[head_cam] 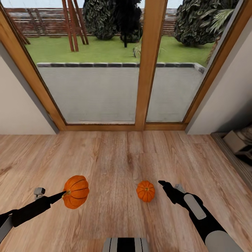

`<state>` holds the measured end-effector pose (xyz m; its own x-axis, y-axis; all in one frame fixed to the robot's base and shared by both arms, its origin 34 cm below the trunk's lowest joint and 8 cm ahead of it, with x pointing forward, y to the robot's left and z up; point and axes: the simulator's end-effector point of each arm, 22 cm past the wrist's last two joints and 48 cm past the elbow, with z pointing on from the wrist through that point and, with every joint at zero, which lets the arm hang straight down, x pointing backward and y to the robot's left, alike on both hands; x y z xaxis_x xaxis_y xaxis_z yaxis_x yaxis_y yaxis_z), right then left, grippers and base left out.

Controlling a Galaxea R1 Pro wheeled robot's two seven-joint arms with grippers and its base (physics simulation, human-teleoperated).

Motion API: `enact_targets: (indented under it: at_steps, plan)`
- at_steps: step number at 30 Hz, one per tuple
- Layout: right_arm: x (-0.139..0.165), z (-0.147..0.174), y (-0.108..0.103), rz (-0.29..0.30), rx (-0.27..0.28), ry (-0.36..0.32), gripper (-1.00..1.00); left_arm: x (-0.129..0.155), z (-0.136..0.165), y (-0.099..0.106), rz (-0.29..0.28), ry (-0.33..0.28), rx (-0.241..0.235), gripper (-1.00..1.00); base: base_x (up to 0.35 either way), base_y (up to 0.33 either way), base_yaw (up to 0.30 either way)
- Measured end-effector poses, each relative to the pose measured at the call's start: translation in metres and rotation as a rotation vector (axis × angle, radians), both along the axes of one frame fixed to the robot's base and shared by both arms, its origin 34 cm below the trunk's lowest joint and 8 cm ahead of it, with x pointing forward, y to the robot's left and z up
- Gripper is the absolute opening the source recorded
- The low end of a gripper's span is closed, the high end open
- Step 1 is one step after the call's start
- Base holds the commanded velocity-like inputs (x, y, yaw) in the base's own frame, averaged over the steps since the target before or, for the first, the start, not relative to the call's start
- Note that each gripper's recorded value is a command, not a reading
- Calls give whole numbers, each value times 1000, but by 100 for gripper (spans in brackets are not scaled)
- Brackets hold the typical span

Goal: Place each of the two pumpkins and all three candles from the living room inside a cabinet in the living room (use any cabinet), then make sure every cabinet is closed, and position the cauldron so it is next to a table in the living room.

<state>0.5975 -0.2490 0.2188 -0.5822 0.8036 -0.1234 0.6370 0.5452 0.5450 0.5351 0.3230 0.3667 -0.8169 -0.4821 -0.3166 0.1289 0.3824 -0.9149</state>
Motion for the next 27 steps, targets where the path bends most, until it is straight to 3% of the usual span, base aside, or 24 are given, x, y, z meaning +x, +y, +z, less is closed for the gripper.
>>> enact_targets:
  at_steps: [14, 27]
  plan:
    - [-15, -29, 3, 5, 10, 45, 100, -5, -22, -5, -13, 38, -3, -100, 0, 0, 0]
    - [-23, -47, 14, 18, 66, 52, 100, -7, -39, -14, -32, 59, -10, -100, 0, 0, 0]
